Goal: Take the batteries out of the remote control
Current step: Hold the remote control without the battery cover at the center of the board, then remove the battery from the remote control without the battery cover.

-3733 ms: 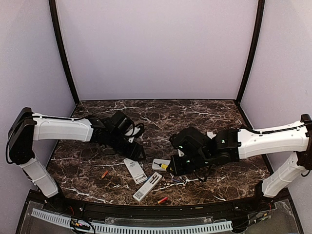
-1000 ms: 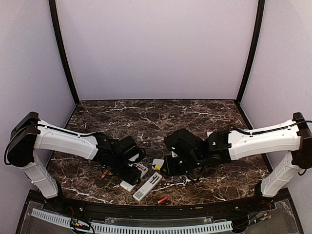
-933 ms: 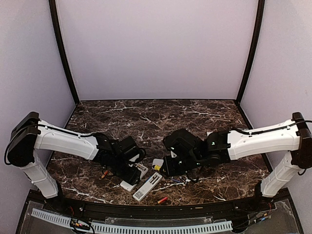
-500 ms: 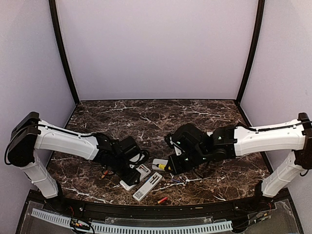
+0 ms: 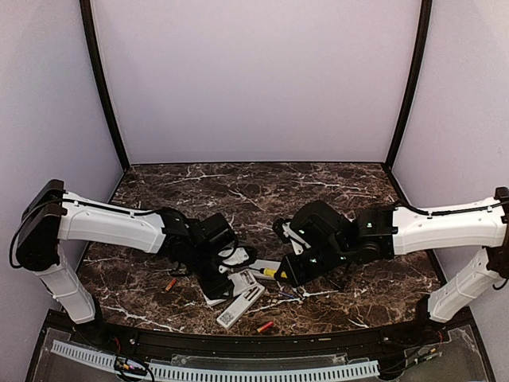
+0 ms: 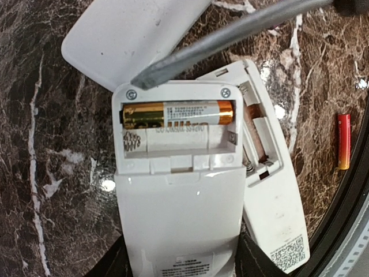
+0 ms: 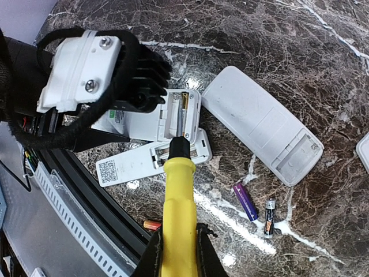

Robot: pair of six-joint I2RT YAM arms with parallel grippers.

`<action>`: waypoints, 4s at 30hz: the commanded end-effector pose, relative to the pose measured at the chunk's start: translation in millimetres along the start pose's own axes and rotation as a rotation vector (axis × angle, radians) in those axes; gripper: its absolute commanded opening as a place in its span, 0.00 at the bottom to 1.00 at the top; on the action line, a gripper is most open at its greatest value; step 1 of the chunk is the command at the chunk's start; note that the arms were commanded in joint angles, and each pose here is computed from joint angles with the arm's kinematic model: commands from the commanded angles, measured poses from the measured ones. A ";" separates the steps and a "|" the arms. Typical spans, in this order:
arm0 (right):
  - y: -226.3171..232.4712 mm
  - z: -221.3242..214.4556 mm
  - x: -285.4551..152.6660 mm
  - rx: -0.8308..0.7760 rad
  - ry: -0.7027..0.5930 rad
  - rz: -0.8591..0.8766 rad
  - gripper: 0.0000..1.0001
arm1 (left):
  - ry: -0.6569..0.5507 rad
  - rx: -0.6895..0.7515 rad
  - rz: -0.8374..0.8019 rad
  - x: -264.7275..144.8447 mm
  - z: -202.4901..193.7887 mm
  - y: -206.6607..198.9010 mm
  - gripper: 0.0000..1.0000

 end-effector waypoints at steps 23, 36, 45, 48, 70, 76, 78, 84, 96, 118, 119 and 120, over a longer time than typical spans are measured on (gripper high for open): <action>9.8 7.0 9.0 -0.205 0.049 -0.062 0.00 | 0.030 0.071 0.291 2.6 -5.0 41.7 0.34; 14.8 9.1 17.3 -0.223 0.066 -0.078 0.00 | 0.112 0.135 0.177 17.0 -21.1 23.1 0.34; 18.0 7.4 28.3 -0.238 0.086 -0.101 0.00 | 0.128 0.137 0.174 21.0 -22.6 22.3 0.34; 16.5 7.5 31.7 -0.242 0.096 -0.121 0.00 | 0.130 0.137 0.177 21.1 -22.9 22.7 0.34; 17.2 8.3 40.0 -0.261 0.119 -0.156 0.00 | 0.136 0.141 0.177 22.8 -22.9 22.5 0.33; 16.7 4.9 46.6 -0.264 0.146 -0.163 0.00 | 0.135 0.141 0.179 22.8 -22.9 22.8 0.33; 16.0 4.6 46.4 -0.263 0.154 -0.173 0.00 | 0.136 0.142 0.180 22.8 -22.8 22.9 0.33; 12.4 3.7 44.2 -0.265 0.194 -0.247 0.00 | 0.138 0.141 0.179 23.3 -22.9 23.0 0.33; 23.0 -6.8 63.6 -0.198 0.238 -0.154 0.00 | 0.138 0.141 0.178 23.2 -23.0 22.6 0.32; 1.8 8.1 42.1 0.072 0.050 0.190 0.00 | 0.152 0.141 0.191 25.7 -25.1 24.8 0.32; 0.1 7.2 42.5 0.084 0.045 0.203 0.00 | 0.153 0.140 0.193 25.9 -25.3 25.3 0.32; -1.8 6.7 42.8 0.098 0.041 0.221 0.00 | 0.152 0.141 0.194 26.0 -25.2 25.4 0.32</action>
Point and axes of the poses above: each gripper's point midway between its finger pads, its own x axis out along the fingers, its own y axis along the line the jaws close on, z = x × y, the point moved 4 cm from there along -x, back along the fingers, and after that the axes turned 12 degrees about -x, right-handed, at the moved point
